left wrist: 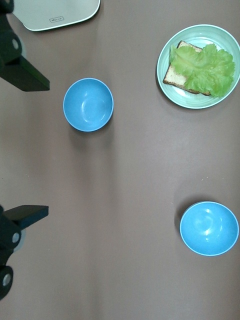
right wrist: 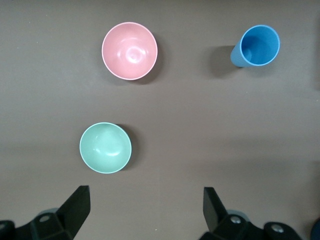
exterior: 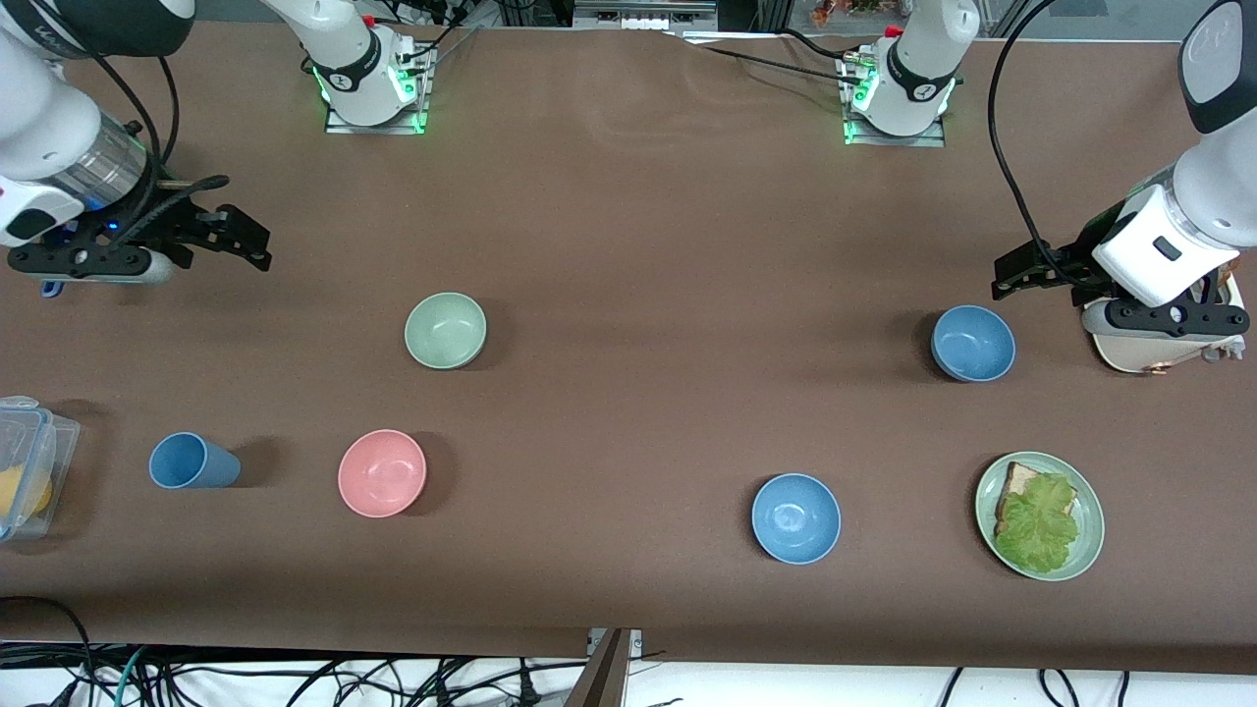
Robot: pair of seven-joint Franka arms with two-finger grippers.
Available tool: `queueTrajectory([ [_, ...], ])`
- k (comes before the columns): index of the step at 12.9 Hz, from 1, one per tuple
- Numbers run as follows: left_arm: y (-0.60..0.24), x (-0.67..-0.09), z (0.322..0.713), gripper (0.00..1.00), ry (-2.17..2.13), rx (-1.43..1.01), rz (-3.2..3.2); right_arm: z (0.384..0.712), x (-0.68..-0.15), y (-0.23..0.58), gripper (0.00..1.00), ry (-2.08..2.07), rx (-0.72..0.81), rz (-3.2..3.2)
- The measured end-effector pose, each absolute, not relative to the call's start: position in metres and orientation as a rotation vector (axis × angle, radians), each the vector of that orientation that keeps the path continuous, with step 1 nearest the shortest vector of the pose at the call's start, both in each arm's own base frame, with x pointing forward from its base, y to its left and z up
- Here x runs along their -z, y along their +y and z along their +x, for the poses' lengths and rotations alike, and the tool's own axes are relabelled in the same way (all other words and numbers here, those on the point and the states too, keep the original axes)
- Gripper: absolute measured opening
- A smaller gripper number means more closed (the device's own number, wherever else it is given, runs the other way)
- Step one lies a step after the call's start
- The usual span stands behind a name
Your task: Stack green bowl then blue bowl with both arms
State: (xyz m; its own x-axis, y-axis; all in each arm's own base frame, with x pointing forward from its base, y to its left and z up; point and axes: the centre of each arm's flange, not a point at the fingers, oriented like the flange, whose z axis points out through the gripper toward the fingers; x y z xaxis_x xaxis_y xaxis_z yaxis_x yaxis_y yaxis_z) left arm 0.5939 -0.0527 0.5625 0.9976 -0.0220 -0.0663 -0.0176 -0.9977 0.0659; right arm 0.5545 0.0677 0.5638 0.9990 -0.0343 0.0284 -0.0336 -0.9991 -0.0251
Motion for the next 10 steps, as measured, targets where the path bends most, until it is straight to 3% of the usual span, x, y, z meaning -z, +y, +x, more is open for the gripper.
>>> queueTrajectory([
  [10, -0.05, -0.557, 0.596, 1.0, -0.025, 0.118, 3.074, 0.557, -0.529, 0.078, 1.0, 0.034, -0.034, -3.071],
])
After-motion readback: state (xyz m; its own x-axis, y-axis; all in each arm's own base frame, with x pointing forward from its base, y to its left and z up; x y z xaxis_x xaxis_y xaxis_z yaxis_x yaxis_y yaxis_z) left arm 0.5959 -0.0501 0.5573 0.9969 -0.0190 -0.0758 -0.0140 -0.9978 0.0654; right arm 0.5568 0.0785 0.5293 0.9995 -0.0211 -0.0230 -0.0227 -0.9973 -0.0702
